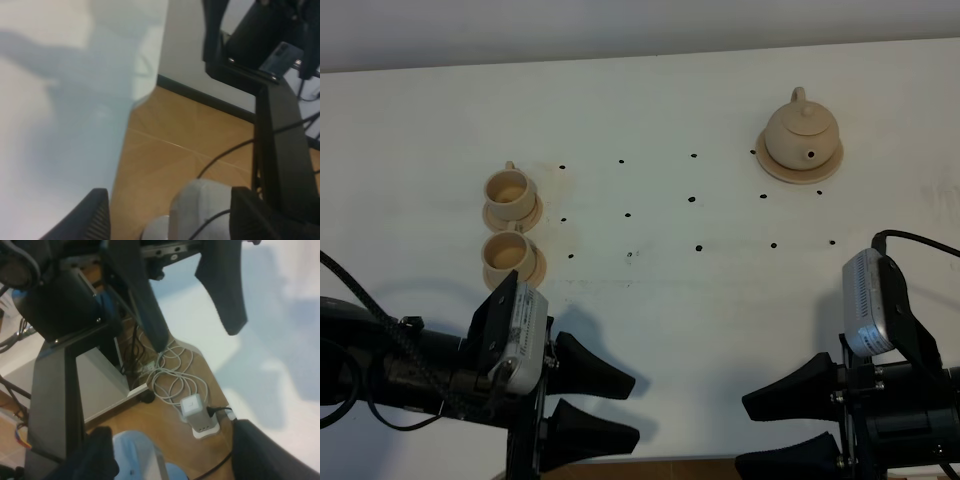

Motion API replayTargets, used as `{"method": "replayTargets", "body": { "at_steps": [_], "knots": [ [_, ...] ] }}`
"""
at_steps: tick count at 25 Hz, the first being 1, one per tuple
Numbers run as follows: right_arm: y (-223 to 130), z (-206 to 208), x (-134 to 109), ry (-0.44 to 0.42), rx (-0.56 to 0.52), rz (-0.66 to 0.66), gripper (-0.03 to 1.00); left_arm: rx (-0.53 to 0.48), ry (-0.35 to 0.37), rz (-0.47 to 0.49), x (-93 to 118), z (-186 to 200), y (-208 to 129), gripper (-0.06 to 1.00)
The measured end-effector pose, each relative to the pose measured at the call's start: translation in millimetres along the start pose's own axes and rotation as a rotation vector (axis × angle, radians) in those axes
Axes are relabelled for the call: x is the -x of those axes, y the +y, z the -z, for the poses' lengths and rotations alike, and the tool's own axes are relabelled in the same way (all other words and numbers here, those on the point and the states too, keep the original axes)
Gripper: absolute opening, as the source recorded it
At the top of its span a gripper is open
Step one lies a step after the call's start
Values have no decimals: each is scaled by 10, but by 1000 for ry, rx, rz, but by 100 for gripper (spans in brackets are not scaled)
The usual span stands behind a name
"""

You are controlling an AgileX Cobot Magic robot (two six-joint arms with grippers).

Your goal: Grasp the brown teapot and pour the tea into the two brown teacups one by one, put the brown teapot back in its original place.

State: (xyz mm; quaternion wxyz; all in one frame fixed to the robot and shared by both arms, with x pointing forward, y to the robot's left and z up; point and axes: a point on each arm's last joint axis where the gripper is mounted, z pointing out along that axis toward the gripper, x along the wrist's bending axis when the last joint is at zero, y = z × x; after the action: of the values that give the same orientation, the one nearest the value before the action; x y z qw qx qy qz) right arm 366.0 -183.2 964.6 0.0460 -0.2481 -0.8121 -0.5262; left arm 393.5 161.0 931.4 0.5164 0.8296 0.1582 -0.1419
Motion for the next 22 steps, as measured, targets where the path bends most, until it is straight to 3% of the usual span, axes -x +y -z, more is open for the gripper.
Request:
{"method": "replayTargets", "body": {
  "at_steps": [16, 22],
  "knots": [
    [0, 0, 2, -2, 0, -5, 53, -17, -14, 21, 12, 1, -16, 55],
    [12, 0, 5, -5, 13, -50, 53, 35, 17, 55, -16, 0, 31, 55]
  ]
}}
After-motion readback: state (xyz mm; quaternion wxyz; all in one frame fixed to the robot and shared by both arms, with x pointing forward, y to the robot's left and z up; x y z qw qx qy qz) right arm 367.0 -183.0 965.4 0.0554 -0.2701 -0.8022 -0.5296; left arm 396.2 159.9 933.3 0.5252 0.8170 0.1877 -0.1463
